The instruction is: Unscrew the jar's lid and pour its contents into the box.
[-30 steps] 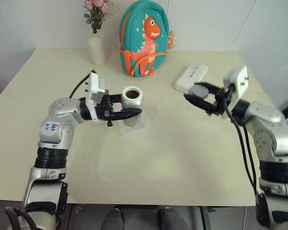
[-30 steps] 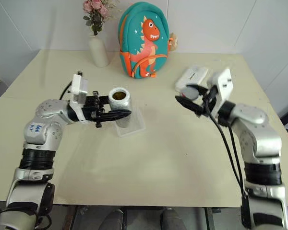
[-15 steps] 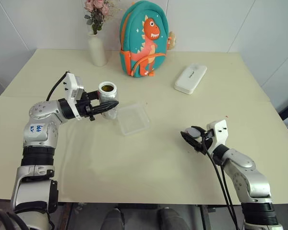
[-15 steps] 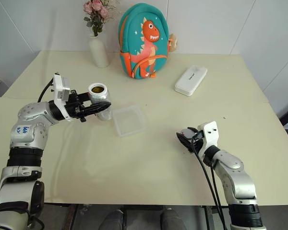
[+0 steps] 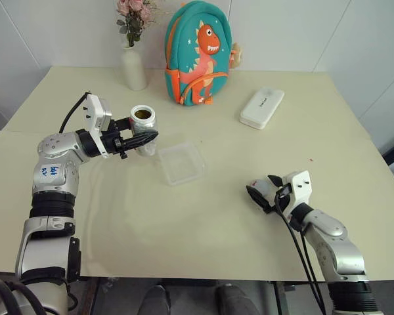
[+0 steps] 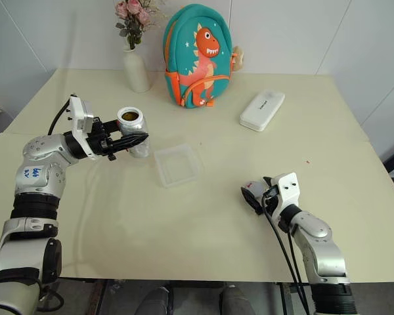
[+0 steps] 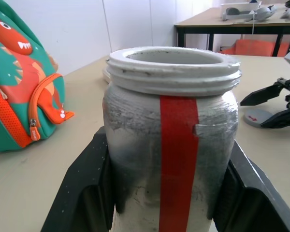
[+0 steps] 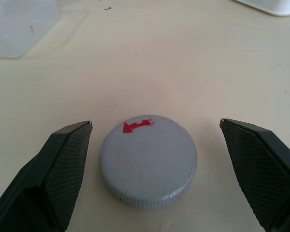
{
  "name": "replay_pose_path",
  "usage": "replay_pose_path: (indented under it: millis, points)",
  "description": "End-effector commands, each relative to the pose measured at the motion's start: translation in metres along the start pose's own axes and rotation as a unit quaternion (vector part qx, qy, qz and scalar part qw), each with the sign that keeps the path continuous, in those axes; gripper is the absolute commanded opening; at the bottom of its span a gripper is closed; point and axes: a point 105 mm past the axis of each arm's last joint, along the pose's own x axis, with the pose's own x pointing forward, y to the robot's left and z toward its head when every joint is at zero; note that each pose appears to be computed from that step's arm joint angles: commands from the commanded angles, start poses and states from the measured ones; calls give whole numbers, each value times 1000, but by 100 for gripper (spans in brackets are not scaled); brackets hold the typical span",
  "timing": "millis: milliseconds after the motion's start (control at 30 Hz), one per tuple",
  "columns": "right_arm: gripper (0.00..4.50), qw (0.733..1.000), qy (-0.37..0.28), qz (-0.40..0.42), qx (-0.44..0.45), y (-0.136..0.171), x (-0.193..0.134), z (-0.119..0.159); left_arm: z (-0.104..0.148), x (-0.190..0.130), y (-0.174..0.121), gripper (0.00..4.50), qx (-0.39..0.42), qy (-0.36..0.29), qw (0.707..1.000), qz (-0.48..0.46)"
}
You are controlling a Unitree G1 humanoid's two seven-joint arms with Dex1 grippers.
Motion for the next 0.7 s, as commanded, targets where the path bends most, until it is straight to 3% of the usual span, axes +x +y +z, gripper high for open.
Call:
replay_pose_path:
  millis: [33, 167, 333, 433, 567, 667, 700]
  points:
    - [448, 995, -58, 75, -43, 12, -19, 46, 18, 3, 11, 203, 67, -1, 998, 14]
    - [448, 975, -65, 212, -25, 44, -48, 72, 19, 11, 22, 203, 132, 17, 991, 32]
    - [448, 961, -66, 268, -11, 53, -59, 83, 13, 29, 22, 203, 239, 63, 969, 7]
    - [448, 959, -66, 275, -32, 51, -55, 87, 2, 45, 9, 203, 347, 119, 928, -60]
    - [448, 961, -80, 262, -36, 48, -47, 93, 6, 62, -2, 203, 437, 126, 885, -104]
    - [448, 962, -87, 256, -37, 49, -43, 93, 5, 74, -7, 203, 527, 150, 826, -131]
    - [448, 963, -87, 254, -37, 50, -43, 92, 3, 77, -7, 203, 569, 163, 794, -140]
